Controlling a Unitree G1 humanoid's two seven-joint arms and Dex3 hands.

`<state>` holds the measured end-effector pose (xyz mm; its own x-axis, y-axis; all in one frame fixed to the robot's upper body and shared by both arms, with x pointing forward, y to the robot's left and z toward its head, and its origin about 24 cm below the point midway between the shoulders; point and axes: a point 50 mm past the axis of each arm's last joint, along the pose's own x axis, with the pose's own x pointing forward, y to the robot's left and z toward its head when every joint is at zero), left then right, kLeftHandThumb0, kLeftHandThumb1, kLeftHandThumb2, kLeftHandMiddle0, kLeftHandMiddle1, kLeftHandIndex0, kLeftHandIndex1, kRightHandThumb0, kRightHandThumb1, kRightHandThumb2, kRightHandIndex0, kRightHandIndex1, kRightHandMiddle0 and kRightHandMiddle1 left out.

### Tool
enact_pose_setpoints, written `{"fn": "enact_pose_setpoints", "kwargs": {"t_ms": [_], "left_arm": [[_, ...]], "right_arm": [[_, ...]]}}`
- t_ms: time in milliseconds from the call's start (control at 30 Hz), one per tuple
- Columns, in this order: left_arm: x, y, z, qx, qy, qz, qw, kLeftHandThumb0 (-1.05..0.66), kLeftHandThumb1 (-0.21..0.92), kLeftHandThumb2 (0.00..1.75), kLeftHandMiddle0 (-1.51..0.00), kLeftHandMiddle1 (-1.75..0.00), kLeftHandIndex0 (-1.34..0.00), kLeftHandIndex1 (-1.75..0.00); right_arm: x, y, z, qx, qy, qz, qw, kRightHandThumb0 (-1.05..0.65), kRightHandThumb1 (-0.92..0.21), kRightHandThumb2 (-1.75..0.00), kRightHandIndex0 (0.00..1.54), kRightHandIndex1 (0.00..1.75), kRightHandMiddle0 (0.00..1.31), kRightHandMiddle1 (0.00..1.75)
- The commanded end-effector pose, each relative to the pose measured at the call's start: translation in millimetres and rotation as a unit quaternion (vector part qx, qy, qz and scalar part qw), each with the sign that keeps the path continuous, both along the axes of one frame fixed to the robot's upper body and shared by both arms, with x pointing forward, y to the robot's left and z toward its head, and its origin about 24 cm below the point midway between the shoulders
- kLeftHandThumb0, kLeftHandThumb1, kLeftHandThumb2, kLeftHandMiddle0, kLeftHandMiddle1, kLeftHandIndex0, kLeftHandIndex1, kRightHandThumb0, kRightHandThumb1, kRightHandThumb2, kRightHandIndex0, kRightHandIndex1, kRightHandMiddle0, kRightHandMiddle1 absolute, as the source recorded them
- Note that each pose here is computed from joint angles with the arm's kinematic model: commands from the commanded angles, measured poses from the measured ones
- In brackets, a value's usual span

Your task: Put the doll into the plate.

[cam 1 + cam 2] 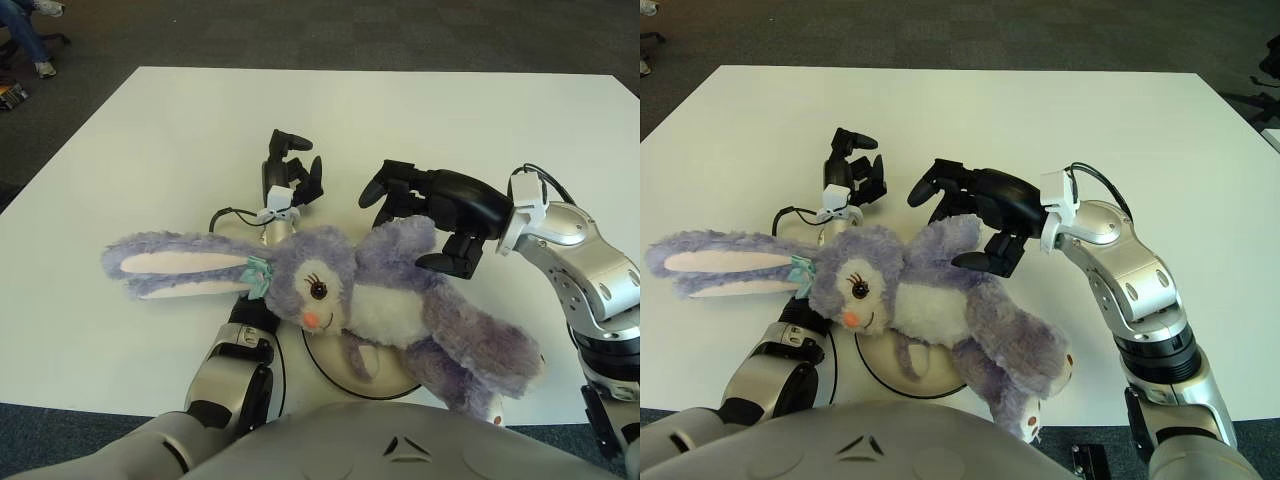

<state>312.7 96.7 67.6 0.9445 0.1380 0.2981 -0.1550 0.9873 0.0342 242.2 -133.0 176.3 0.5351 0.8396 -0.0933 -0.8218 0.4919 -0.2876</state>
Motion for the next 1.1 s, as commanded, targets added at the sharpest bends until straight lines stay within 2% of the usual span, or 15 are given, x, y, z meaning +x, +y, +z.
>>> {"fn": "enact_pose_setpoints", "kwargs": {"t_ms": [0,67,167,233,333,433,567,667,733,767,833,900,933,1000,1067], "left_arm": [[-7.4,3.8,-17.3,0.007,0.032,0.005,0.999,-0.39,0.62,0.93,-1.08,-1.75,-0.38,-1.75],[-7.7,3.6,-17.4,0.005,0.033,0.003,0.999,-0.39,0.62,0.93,-1.09,-1.75,-0.38,-1.75],[-8.3,3.4,-17.8,-0.004,0.036,-0.003,0.999,-0.39,0.63,0.92,-1.10,-1.75,-0.38,-1.75],[-8.6,3.5,-18.1,-0.010,0.036,-0.009,0.999,-0.39,0.63,0.92,-1.10,-1.75,-0.38,-1.75],[-8.9,4.1,-18.7,-0.022,0.036,-0.017,0.999,-0.39,0.64,0.91,-1.09,-1.75,-0.37,-1.75],[-8.8,4.8,-19.1,-0.030,0.036,-0.022,0.999,-0.39,0.65,0.90,-1.09,-1.75,-0.36,-1.75],[-8.8,5.4,-19.2,-0.034,0.034,-0.025,0.999,-0.39,0.65,0.89,-1.09,-1.75,-0.36,-1.75],[-8.9,6.3,-19.1,-0.034,0.033,-0.024,0.999,-0.39,0.66,0.88,-1.09,-1.75,-0.36,-1.75],[-8.9,6.7,-19.1,-0.033,0.033,-0.023,0.999,-0.39,0.66,0.88,-1.09,-1.75,-0.36,-1.75],[-8.9,7.1,-19.3,-0.033,0.033,-0.023,0.999,-0.39,0.66,0.88,-1.09,-1.75,-0.36,-1.75],[-9.0,7.6,-19.5,-0.032,0.033,-0.022,0.999,-0.39,0.66,0.88,-1.09,-1.75,-0.35,-1.75],[-8.9,8.1,-19.7,-0.032,0.033,-0.022,0.999,-0.39,0.66,0.88,-1.10,-1.75,-0.35,-1.75],[-8.8,8.9,-19.9,-0.033,0.034,-0.022,0.999,-0.39,0.66,0.87,-1.09,-1.75,-0.35,-1.75],[-8.6,10.1,-20.4,-0.035,0.035,-0.023,0.999,-0.38,0.67,0.87,-1.08,-1.75,-0.35,-1.75],[-8.6,11.6,-21.0,-0.037,0.036,-0.024,0.998,-0.38,0.67,0.86,-1.07,-1.75,-0.35,-1.75]], "right_arm": [[10.1,-16.8,12.2,-0.014,-0.040,-0.029,0.999,-0.48,-0.24,-0.97,0.17,1.42,0.07,1.26],[18.6,-24.9,22.6,-0.025,-0.068,-0.045,0.996,-0.49,-0.24,-0.97,0.20,1.44,0.07,1.25],[28.8,-31.9,32.8,-0.033,-0.094,-0.067,0.993,-0.50,-0.25,-0.96,0.26,1.59,0.08,1.22],[32.7,-34.8,37.1,-0.036,-0.106,-0.081,0.990,-0.50,-0.26,-0.95,0.32,1.68,0.07,1.19],[34.3,-37.3,41.1,-0.038,-0.126,-0.112,0.985,-0.52,-0.27,-0.95,0.40,1.73,0.08,1.17],[34.7,-40.7,45.3,-0.036,-0.138,-0.143,0.979,-0.51,-0.29,-0.94,0.43,1.60,0.08,1.14],[34.4,-45.2,46.9,-0.022,-0.144,-0.184,0.972,-0.47,-0.31,-0.95,0.40,1.18,0.08,1.13],[33.6,-47.3,44.6,0.000,-0.133,-0.208,0.969,-0.45,-0.33,-0.96,0.38,1.04,0.10,1.15],[32.9,-49.8,41.4,0.016,-0.120,-0.221,0.968,-0.44,-0.35,-0.96,0.38,1.00,0.18,1.19],[32.6,-50.0,40.0,0.023,-0.115,-0.227,0.967,-0.42,-0.49,-0.81,0.38,1.01,0.30,1.29],[32.8,-50.3,37.6,0.031,-0.108,-0.237,0.965,-0.40,-0.63,-0.66,0.41,1.05,0.41,1.37],[34.2,-51.4,34.7,0.039,-0.102,-0.249,0.962,-0.39,-0.70,-0.57,0.43,1.07,0.47,1.41],[37.1,-52.7,31.8,0.047,-0.098,-0.262,0.959,-0.31,-0.67,-0.62,0.48,1.14,0.47,1.41],[42.5,-54.5,27.2,0.059,-0.091,-0.281,0.953,-0.13,-0.51,-0.90,0.59,1.40,0.48,1.46],[49.3,-55.8,23.5,0.063,-0.090,-0.297,0.949,-0.07,-0.44,-1.03,0.58,1.50,0.51,1.52]]}}
